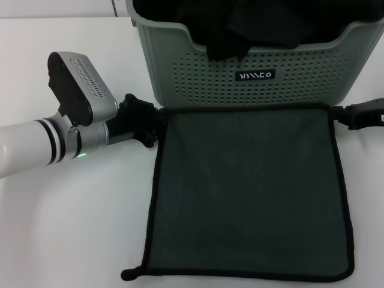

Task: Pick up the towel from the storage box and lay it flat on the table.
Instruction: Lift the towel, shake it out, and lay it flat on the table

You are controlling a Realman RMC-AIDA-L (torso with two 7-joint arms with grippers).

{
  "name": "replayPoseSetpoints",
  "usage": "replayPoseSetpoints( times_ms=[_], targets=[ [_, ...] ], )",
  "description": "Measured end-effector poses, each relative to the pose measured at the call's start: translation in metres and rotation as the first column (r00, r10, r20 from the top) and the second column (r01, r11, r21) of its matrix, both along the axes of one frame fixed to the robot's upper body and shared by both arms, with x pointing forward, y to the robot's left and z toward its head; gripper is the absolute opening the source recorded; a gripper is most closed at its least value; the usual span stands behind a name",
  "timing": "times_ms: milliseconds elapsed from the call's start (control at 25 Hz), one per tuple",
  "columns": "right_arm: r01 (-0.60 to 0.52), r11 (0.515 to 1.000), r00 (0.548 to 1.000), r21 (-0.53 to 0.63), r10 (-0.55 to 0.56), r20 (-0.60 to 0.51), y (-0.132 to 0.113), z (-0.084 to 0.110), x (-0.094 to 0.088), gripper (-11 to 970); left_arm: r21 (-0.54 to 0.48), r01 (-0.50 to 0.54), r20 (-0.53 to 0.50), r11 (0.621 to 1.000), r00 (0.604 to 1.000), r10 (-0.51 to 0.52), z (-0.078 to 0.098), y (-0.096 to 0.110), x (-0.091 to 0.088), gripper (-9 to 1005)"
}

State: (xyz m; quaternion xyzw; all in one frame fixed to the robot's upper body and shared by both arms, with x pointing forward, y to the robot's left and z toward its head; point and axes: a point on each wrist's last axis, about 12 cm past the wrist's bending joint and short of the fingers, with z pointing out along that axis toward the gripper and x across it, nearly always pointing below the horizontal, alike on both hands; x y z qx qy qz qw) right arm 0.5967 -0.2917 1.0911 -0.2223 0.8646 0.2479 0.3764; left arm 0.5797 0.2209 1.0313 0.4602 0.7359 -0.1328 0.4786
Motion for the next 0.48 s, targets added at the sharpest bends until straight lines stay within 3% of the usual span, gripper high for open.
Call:
replayPoseSetpoints(
  times_ms=[480],
  targets=[
    [0.000, 1.000, 1.000, 0.003, 0.000, 0.002, -0.0012, 0.0011, -0.0005, 120, 0.019, 0.012, 0.021, 1.000, 1.000, -0.013, -0.0013, 0.0005, -0.0017, 35]
  ],
)
